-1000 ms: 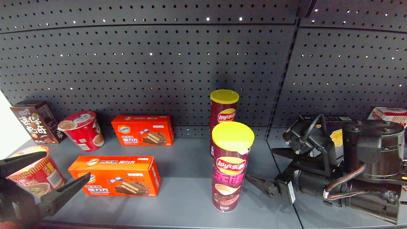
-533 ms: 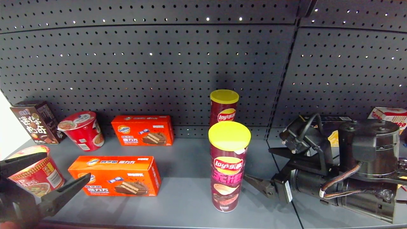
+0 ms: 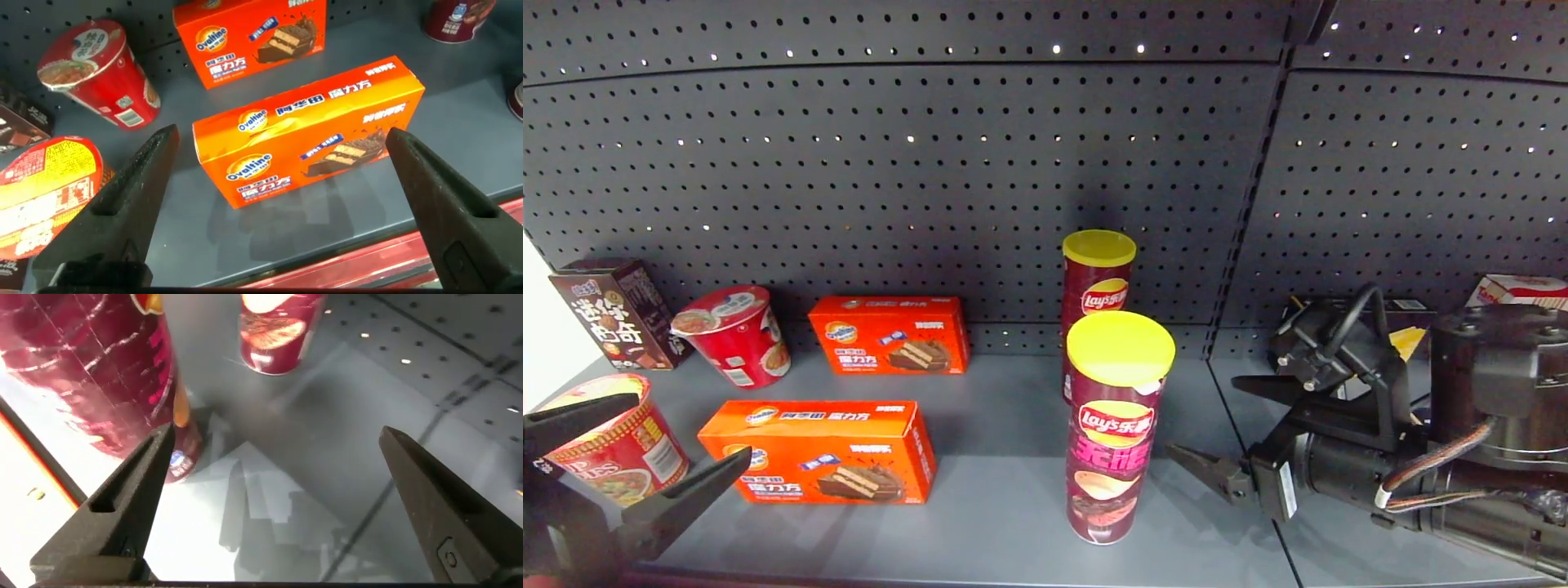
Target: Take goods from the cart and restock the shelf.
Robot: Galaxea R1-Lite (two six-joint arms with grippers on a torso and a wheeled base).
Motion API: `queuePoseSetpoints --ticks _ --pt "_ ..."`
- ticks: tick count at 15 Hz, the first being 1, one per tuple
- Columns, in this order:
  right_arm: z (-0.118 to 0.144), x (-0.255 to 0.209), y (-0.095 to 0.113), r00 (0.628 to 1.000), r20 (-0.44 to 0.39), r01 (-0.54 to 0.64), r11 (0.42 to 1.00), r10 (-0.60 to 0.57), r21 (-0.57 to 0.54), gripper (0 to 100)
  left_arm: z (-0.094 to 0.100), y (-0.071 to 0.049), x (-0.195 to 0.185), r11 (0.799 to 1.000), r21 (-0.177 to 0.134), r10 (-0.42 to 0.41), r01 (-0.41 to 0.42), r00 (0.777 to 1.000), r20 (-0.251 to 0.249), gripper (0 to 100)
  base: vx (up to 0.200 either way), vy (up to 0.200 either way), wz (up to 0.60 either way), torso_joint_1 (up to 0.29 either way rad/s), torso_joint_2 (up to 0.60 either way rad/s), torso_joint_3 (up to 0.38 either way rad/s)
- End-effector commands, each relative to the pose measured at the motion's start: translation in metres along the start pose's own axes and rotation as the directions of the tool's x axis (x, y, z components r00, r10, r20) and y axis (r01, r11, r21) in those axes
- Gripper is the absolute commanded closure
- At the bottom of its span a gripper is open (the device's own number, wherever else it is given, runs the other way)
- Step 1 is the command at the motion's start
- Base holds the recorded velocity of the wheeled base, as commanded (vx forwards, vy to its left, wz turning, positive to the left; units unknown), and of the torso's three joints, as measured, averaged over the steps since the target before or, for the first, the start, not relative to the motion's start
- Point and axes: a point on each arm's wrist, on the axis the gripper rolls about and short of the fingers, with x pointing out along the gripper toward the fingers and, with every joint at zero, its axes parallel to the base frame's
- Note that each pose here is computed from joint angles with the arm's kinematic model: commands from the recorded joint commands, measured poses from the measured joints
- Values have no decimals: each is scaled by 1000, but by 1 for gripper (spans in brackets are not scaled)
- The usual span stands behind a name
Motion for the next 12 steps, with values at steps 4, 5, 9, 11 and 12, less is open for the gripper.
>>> queuePoseSetpoints --ticks 4,5,9,11,12 --pt "12 -91 -44 935 203 276 956 -290 96 0 -1 4 -30 987 -14 160 -159 978 133 0 0 0 0 0 0 0" --pt "5 -105 -49 916 208 326 939 -343 112 0 -8 2 -39 982 -17 189 -188 970 152 0 0 0 0 0 0 0" --pt "-53 -159 -47 807 177 532 824 -563 193 0 -59 -15 -77 968 -25 250 -249 957 146 0 0 0 0 0 0 0" --pt "-74 -173 -36 763 173 591 781 -622 202 0 -80 -23 -91 968 -22 249 -248 957 146 0 0 0 0 0 0 0" --pt "-81 -177 -33 745 166 614 762 -646 209 0 -88 -26 -95 969 -22 248 -248 958 145 0 0 0 0 0 0 0"
